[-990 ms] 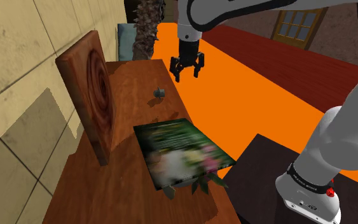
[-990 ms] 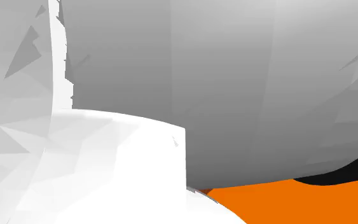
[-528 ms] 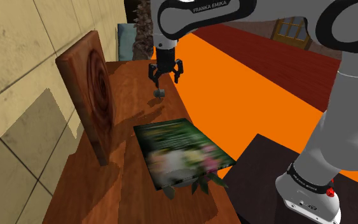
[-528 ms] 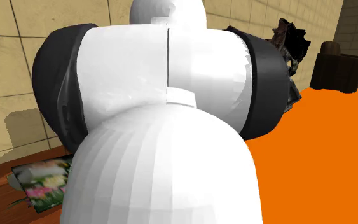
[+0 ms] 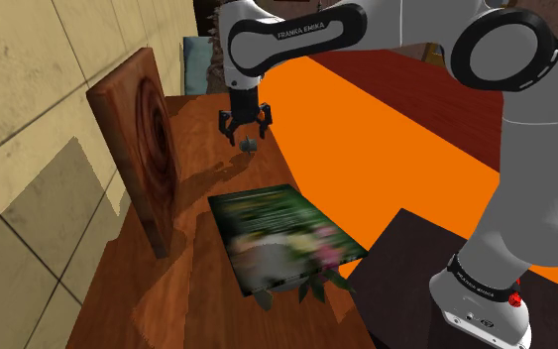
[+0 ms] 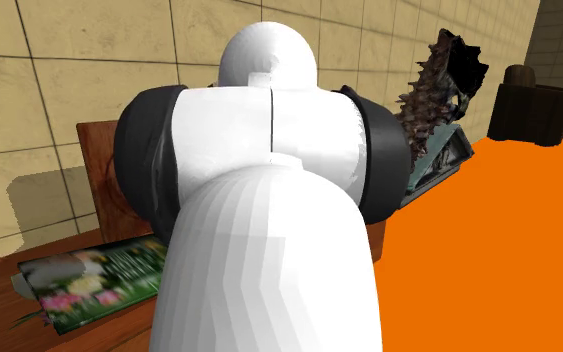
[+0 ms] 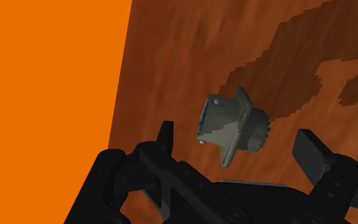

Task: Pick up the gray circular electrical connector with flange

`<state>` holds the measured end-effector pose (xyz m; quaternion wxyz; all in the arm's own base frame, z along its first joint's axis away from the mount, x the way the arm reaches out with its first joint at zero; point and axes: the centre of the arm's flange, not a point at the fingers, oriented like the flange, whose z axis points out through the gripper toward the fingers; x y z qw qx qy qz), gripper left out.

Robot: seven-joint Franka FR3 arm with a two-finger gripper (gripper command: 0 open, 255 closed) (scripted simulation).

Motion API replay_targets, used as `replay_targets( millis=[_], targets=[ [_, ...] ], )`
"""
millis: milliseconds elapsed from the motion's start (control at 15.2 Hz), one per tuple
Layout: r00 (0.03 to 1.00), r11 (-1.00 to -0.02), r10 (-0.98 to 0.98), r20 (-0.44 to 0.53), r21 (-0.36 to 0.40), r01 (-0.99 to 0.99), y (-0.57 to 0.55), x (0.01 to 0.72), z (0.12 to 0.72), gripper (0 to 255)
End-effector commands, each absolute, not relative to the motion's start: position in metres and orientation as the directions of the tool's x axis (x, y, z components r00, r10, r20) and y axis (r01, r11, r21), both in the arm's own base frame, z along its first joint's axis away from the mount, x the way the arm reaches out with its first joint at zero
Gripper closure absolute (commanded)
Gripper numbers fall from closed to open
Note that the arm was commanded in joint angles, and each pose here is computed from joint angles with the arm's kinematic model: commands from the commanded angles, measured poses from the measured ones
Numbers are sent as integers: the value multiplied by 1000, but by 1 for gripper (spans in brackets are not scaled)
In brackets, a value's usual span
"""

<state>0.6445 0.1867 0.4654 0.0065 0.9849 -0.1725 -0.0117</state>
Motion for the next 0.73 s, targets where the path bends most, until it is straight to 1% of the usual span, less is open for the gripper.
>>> replay_targets(
  millis=[0,198,264,660],
  targets=[
    [940,-940,-340,-20,16,-340,188,645,454,0],
    [940,-940,-340,-20,16,-340,188,645,445,0],
    [940,-940,-340,-20,16,-340,188,645,446,255],
    [940,-940,-340,-20,16,-340,188,645,445,255]
  ],
)
